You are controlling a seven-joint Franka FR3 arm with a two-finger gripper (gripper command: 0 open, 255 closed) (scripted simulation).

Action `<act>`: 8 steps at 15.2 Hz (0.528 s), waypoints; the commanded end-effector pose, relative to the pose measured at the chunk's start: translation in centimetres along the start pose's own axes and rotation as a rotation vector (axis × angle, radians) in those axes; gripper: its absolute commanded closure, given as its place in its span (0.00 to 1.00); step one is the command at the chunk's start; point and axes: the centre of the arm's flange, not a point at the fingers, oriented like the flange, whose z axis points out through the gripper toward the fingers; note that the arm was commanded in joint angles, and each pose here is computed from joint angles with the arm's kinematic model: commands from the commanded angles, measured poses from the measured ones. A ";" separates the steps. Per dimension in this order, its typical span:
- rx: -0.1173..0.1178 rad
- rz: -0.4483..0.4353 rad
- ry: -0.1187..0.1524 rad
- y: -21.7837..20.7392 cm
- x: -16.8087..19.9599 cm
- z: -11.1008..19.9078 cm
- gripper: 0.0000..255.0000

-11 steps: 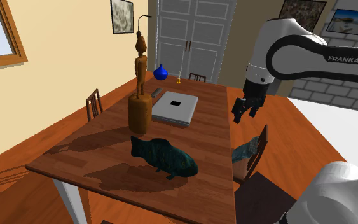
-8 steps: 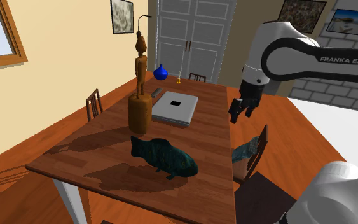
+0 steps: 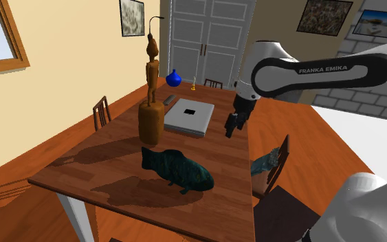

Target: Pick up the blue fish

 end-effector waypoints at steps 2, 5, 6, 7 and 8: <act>0.034 -0.097 0.018 -0.7 2.9 2.2 0.00; 0.067 -0.191 0.034 -2.0 5.7 4.3 0.00; 0.079 -0.223 0.039 -2.5 6.5 4.9 0.00; 0.090 -0.255 0.045 -3.0 7.4 5.5 0.00; 0.101 -0.286 0.050 -3.5 8.3 6.2 0.00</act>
